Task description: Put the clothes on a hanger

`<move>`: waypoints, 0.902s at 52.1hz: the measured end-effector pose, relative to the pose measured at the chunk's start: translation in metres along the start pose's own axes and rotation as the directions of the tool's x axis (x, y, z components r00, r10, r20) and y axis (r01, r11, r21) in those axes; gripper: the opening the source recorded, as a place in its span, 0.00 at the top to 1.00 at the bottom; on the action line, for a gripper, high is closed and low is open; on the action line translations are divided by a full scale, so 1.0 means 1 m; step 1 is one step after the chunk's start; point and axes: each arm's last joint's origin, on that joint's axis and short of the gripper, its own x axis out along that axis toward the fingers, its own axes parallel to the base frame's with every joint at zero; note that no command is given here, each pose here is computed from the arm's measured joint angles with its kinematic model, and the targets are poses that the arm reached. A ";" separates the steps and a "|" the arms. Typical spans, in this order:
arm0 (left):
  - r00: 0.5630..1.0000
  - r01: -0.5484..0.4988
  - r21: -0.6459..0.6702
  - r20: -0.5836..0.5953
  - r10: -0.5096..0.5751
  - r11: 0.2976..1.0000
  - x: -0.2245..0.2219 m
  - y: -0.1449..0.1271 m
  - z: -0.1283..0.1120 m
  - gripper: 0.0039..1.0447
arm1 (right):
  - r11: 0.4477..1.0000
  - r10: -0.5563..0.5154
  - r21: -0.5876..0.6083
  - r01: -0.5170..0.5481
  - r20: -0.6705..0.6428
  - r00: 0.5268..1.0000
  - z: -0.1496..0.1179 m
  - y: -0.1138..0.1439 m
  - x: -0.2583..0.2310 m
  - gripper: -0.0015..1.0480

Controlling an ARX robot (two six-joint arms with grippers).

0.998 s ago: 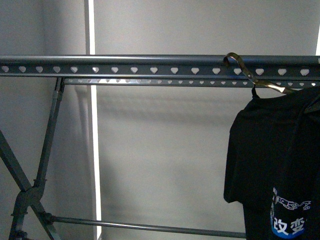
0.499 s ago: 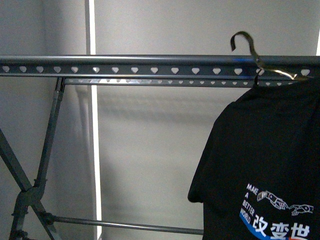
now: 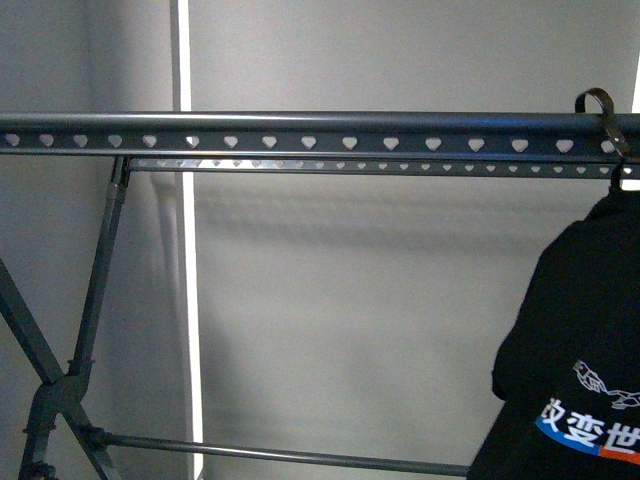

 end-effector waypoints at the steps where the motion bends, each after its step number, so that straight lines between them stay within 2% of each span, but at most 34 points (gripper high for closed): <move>1: 1.000 0.000 0.000 0.000 0.000 1.000 -0.001 0.000 0.000 0.97 | 1.000 -0.010 0.020 0.010 0.005 1.000 0.001 -0.004 0.001 0.97; 7: 1.000 0.000 0.000 0.002 0.000 1.000 -0.005 0.000 0.001 0.97 | 0.994 -0.061 0.092 0.059 0.023 0.998 0.001 -0.021 0.008 0.97; 15: 1.000 0.000 0.000 0.002 0.000 1.000 -0.010 0.000 0.001 0.97 | 0.994 -0.061 0.089 0.060 0.014 0.998 -0.010 -0.024 0.015 0.96; 19: 1.000 0.000 0.000 0.002 0.000 1.000 -0.011 0.000 0.001 0.97 | 0.998 -0.041 0.053 0.041 -0.008 0.999 -0.025 -0.021 0.020 0.85; 26: 1.000 0.000 0.000 0.002 0.000 1.000 -0.015 0.000 0.001 0.97 | 0.994 0.026 -0.104 -0.032 -0.058 0.998 -0.072 0.002 0.021 0.58; 32: 1.000 0.000 0.000 0.002 0.000 1.000 -0.017 0.000 0.000 0.97 | 0.968 0.083 -0.232 -0.092 -0.049 0.995 -0.108 0.024 0.006 0.37; 33: 1.000 0.000 0.000 0.001 0.000 1.000 -0.017 0.000 0.000 0.97 | 0.959 0.094 -0.265 -0.103 -0.046 0.994 -0.119 0.028 0.001 0.32; 37: 1.000 0.000 0.000 -0.022 0.000 1.000 -0.021 0.000 -0.002 0.97 | 0.938 0.104 -0.330 -0.107 -0.028 0.994 -0.139 0.035 -0.011 0.20; 43: 1.000 0.001 0.000 -0.008 -0.001 1.000 -0.028 0.000 -0.002 0.97 | 0.904 0.081 -0.426 -0.047 0.062 0.995 -0.160 0.034 -0.030 0.05; 47: 1.000 0.000 0.000 -0.006 0.000 1.000 -0.028 0.000 -0.002 0.97 | 0.876 0.066 -0.483 0.012 0.145 0.987 -0.170 0.032 -0.044 0.07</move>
